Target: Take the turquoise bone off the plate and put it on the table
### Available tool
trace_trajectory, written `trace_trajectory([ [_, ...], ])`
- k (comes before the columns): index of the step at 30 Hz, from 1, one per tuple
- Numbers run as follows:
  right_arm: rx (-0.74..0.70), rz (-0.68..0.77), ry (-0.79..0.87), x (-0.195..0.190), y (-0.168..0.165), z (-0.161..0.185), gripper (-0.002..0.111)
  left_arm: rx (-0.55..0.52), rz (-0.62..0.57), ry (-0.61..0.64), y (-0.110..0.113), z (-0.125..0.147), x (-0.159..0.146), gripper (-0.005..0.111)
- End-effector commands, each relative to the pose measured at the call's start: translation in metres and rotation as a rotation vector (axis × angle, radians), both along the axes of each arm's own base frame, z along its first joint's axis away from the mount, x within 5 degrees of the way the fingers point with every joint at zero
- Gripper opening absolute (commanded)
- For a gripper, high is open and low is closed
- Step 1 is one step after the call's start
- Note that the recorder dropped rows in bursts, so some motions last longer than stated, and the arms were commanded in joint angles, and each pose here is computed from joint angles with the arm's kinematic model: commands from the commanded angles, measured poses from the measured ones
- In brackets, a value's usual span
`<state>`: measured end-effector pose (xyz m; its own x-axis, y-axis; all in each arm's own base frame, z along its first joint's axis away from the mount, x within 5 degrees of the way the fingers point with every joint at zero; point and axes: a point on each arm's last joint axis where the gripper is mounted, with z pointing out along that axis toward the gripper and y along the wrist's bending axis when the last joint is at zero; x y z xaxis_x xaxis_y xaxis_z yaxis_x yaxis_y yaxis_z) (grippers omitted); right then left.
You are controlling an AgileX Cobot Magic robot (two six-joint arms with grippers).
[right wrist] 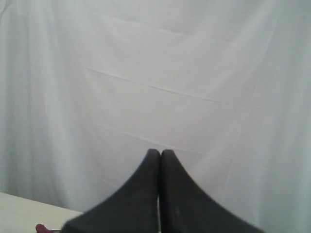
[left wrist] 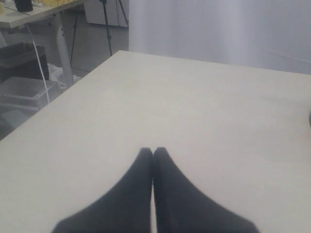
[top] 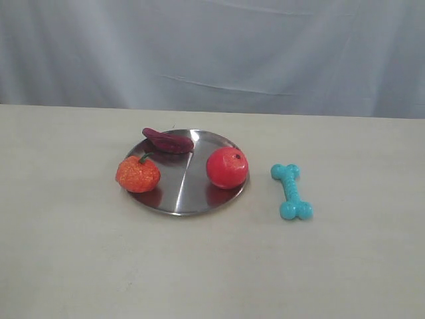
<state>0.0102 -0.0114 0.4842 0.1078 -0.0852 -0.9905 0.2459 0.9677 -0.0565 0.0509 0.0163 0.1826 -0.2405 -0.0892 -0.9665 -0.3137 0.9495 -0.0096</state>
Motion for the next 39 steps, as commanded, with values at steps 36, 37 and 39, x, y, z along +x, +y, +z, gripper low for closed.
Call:
trace_trajectory([
  [36,0.063,-0.096,-0.063,0.021,-0.001,-0.197,-0.001,-0.004,0.003,-0.006,0.0,0.0,0.0,0.0],
  [37,0.067,-0.093,-0.053,0.025,-0.002,-0.206,-0.001,-0.004,0.003,-0.006,0.0,0.0,0.0,0.0],
  [39,0.082,-0.086,-0.025,0.033,-0.004,-0.229,-0.001,-0.004,0.003,-0.006,0.0,0.0,0.0,0.0],
])
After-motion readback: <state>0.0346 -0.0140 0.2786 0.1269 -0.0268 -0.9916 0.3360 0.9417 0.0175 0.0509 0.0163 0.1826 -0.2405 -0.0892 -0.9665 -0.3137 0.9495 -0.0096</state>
